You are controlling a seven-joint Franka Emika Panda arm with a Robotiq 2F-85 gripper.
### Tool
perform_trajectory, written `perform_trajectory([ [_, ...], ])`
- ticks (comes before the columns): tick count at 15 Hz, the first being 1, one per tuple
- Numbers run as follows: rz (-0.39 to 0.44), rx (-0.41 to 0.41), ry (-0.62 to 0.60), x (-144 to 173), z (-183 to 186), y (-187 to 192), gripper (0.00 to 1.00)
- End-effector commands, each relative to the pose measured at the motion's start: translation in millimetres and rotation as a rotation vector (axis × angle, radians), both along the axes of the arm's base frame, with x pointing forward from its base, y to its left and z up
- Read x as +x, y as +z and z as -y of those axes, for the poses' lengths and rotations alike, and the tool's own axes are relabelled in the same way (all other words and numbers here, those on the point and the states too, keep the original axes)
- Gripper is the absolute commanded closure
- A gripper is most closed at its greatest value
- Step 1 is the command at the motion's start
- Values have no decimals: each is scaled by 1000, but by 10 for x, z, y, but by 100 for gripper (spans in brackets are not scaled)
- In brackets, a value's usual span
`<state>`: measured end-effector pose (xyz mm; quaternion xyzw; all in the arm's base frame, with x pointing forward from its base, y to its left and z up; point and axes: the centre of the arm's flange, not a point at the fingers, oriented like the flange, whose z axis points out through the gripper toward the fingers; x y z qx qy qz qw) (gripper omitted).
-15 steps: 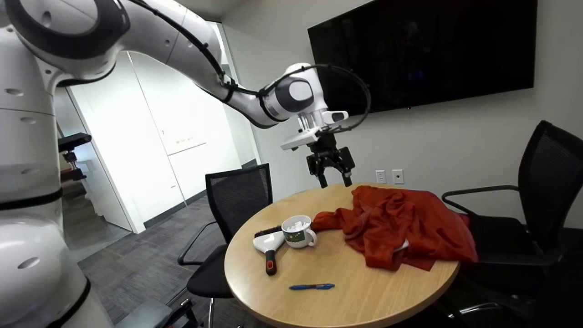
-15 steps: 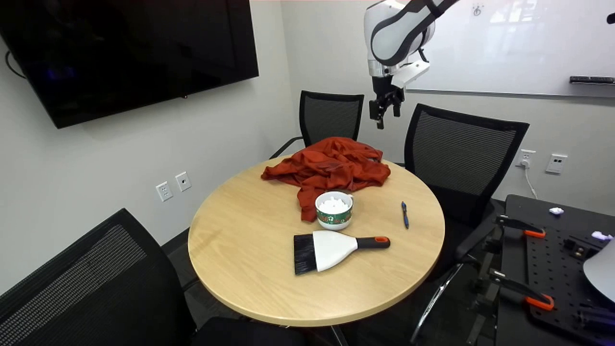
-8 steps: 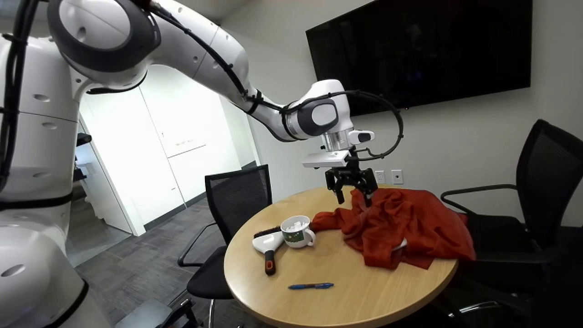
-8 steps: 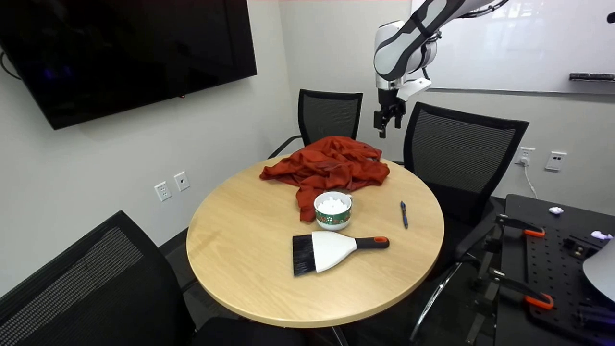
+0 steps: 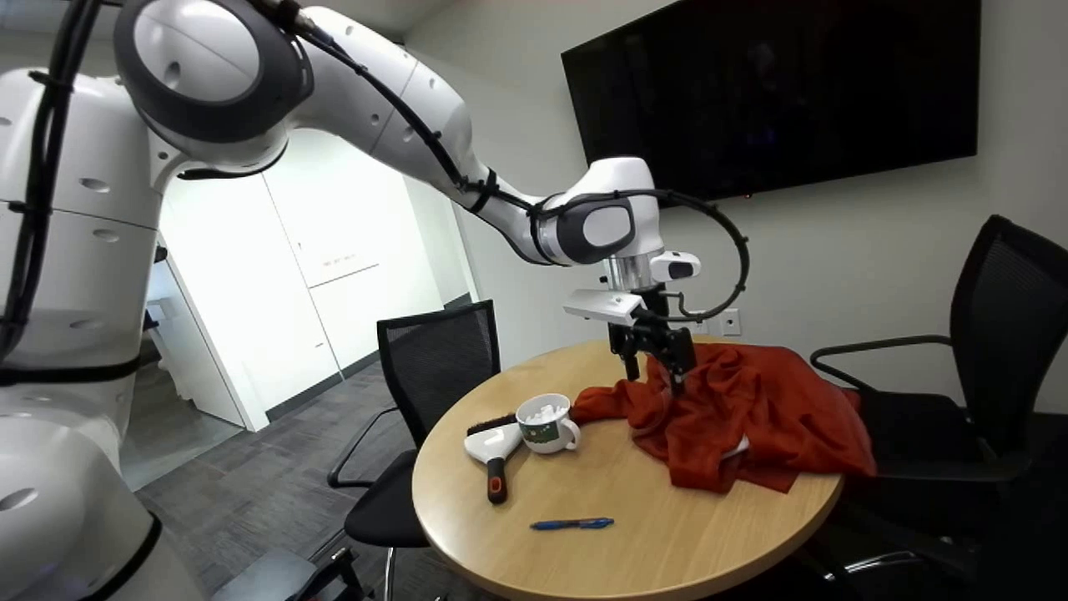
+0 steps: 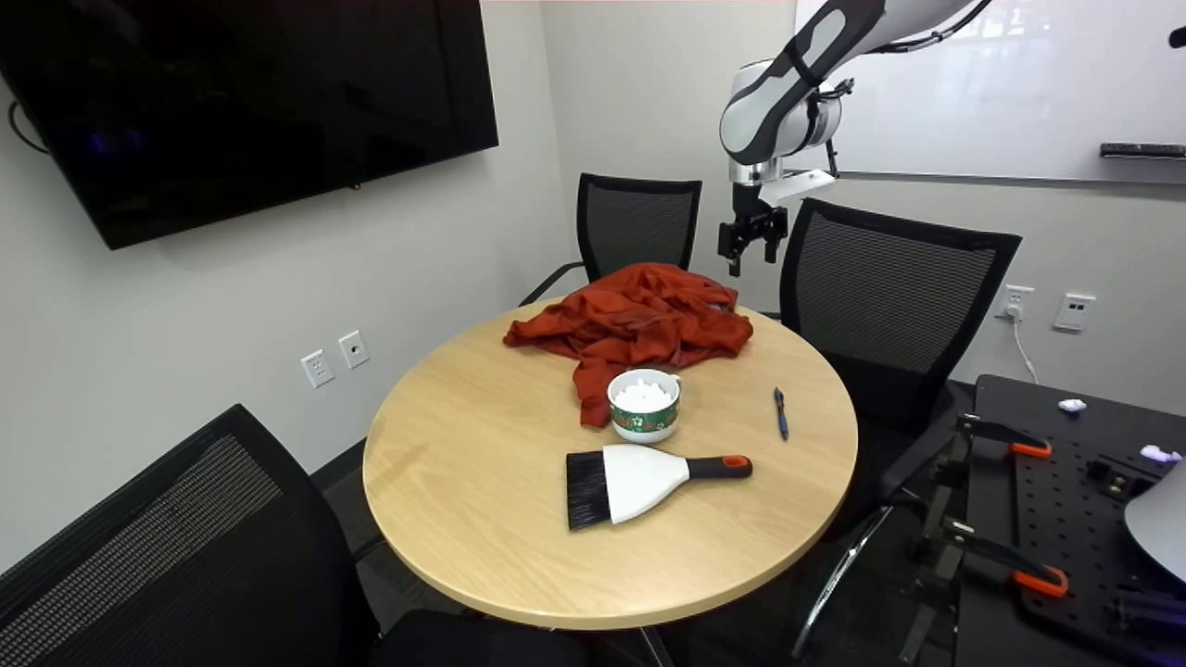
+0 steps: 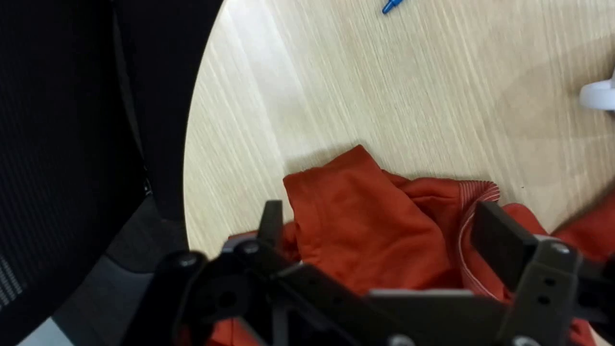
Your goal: Move the burgundy jacket to the top of the right chair
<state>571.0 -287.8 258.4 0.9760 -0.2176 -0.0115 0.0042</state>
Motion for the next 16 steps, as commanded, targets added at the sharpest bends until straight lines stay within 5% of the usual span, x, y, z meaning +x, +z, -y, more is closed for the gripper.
perform_trajectory([
  [1, 76, 46, -181, 90, 414, -404, 0],
  [8, 319, 96, -478, 150, 947, -1106, 0],
  [9, 253, 78, -410, -30, 861, -997, 0],
  [16, 258, 92, -460, 8, 980, -1123, 0],
])
